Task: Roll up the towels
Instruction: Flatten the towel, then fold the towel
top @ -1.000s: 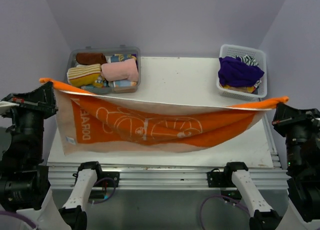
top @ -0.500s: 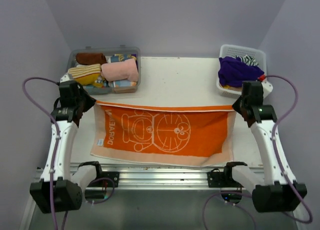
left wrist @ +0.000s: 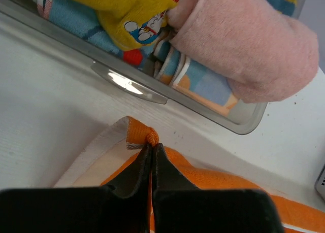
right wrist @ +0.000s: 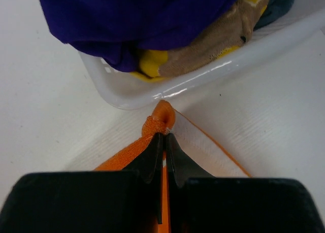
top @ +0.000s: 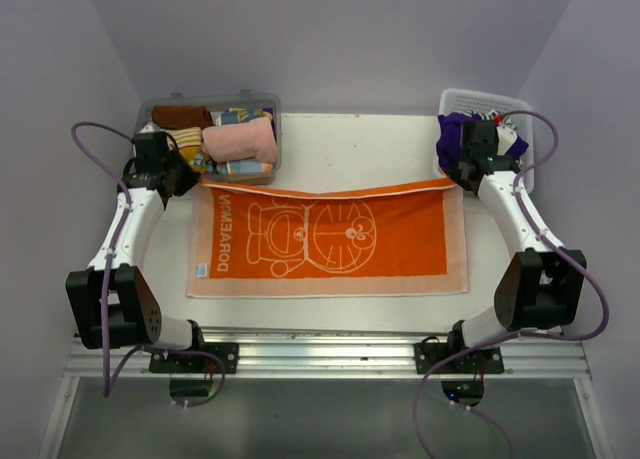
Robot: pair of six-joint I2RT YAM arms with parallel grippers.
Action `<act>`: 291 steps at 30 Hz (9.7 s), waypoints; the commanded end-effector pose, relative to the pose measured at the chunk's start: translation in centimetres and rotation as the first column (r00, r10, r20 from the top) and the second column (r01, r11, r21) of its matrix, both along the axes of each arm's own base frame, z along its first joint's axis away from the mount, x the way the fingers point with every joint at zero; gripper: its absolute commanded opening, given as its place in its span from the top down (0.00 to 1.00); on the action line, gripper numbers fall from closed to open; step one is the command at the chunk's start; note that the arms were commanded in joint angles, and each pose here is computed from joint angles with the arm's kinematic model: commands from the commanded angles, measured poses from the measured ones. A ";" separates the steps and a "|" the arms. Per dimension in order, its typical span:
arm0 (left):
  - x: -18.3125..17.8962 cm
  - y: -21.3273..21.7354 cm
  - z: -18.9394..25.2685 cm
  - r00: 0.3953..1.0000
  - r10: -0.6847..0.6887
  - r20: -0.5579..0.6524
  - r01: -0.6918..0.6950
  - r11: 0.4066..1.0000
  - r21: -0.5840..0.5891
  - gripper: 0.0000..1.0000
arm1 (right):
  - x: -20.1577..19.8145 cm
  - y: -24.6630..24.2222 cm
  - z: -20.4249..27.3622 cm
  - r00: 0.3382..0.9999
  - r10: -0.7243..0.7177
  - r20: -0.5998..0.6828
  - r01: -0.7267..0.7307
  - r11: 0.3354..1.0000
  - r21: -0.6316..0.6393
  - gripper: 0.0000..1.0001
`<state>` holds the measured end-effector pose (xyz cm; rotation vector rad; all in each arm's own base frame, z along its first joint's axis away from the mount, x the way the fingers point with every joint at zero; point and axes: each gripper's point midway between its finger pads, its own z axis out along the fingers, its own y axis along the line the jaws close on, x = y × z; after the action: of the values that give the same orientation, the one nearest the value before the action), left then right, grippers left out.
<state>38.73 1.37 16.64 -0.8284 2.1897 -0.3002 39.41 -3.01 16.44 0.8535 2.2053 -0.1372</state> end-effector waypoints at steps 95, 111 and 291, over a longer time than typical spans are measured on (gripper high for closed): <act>-9.5 -3.2 2.7 0.999 0.010 0.039 -0.009 1.000 -0.021 0.48 | -12.9 1.3 -5.0 0.997 0.067 -0.037 -0.063 0.994 0.092 0.43; -2.3 -1.8 -10.1 0.970 -0.034 -0.239 0.063 0.992 0.113 0.56 | -5.1 -0.1 -9.3 0.977 0.086 -0.194 -0.074 0.995 0.068 0.75; -15.6 -8.1 -14.3 0.855 -0.222 -0.469 0.211 0.974 -0.075 0.60 | -14.9 42.8 2.6 0.491 0.868 0.074 -0.862 0.471 0.189 1.00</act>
<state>22.09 -5.91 2.64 -0.7425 2.7718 -0.1735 24.21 36.96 16.90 -0.3162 2.4921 0.5107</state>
